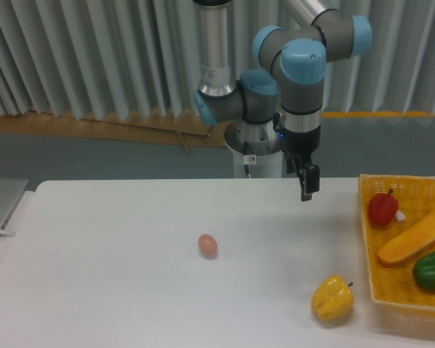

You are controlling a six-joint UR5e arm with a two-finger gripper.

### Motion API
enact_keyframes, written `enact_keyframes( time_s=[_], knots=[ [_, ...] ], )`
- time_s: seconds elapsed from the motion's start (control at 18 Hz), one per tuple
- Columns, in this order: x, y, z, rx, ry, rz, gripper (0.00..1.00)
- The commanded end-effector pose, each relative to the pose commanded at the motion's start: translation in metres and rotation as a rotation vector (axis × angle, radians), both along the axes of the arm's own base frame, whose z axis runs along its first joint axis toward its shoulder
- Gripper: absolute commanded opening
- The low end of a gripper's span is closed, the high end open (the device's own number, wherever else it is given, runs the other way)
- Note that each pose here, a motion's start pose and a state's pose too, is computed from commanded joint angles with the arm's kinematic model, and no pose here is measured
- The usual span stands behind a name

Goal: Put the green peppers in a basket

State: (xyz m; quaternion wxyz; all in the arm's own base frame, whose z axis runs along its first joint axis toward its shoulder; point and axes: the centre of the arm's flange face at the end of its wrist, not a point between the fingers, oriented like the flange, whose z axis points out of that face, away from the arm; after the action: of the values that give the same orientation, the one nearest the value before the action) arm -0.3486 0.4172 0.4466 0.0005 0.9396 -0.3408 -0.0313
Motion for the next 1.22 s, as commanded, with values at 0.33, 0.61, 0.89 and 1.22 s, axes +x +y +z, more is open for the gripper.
enact_keyframes(
  time_s=[0.33, 0.61, 0.89, 1.22],
  knots=[
    [0.004, 0.001, -0.014, -0.023, -0.008, -0.009, 1.0],
    [0.008, 0.022, -0.034, -0.005, 0.013, -0.016, 1.0],
    [0.006, 0.043, -0.063, -0.017, 0.014, 0.024, 1.0],
    [0.002, 0.06, -0.09, -0.034, 0.034, 0.055, 1.0]
  ],
)
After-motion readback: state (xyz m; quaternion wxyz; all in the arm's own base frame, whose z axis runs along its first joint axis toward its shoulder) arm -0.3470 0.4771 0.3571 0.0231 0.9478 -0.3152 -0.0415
